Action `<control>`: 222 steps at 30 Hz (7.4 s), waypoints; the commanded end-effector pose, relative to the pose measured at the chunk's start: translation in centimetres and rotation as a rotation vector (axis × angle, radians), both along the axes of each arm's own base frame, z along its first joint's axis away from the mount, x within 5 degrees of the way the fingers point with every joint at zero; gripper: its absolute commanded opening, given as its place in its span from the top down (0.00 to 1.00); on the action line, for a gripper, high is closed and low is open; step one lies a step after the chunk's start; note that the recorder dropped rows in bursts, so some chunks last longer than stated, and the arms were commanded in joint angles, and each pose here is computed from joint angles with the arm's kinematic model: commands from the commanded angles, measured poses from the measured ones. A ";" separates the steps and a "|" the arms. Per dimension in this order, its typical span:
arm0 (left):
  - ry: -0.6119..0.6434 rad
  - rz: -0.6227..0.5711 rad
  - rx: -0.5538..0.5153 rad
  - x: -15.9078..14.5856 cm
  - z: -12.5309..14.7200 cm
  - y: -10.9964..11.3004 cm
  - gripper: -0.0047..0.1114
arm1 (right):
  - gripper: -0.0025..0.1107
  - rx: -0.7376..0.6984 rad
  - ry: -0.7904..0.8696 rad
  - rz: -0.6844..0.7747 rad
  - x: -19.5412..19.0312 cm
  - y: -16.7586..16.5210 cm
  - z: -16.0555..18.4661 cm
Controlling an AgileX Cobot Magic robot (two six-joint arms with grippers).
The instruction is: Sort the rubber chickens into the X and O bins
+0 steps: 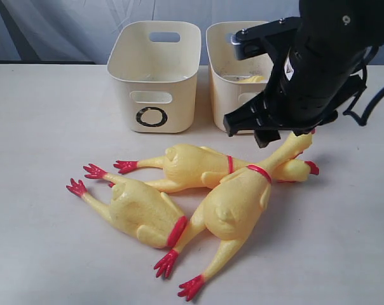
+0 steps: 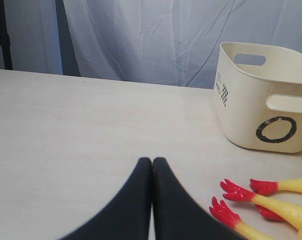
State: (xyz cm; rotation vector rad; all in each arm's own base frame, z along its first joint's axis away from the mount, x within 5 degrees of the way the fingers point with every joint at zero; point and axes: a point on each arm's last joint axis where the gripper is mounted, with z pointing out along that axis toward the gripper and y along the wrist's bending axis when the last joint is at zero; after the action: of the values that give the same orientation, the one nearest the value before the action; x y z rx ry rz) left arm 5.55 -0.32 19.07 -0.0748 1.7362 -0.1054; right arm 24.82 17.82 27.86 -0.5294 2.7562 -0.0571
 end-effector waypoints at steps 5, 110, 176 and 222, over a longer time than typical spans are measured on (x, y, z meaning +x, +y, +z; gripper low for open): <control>-0.047 0.008 -0.042 0.0 0.4 0.0 0.96 | 0.51 0.014 -0.031 0.059 -0.7 -0.5 1.2; 0.659 -1.164 0.395 24.7 -4.6 -36.1 0.75 | 0.51 0.248 -0.721 -0.015 -20.6 -18.9 5.1; -0.337 -0.568 0.387 32.2 23.4 -24.6 0.94 | 0.51 0.266 -0.697 -0.013 -20.7 -18.8 5.0; -0.308 -0.128 0.418 24.9 35.0 -9.1 0.96 | 0.51 0.256 -0.679 0.030 -20.8 -18.6 4.8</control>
State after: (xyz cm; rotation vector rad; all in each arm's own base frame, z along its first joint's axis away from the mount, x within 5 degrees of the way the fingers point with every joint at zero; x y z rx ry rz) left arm 30.03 -12.44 53.27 0.4513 1.4328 0.1277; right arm 4.09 -0.77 32.80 -0.3784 2.0573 0.1073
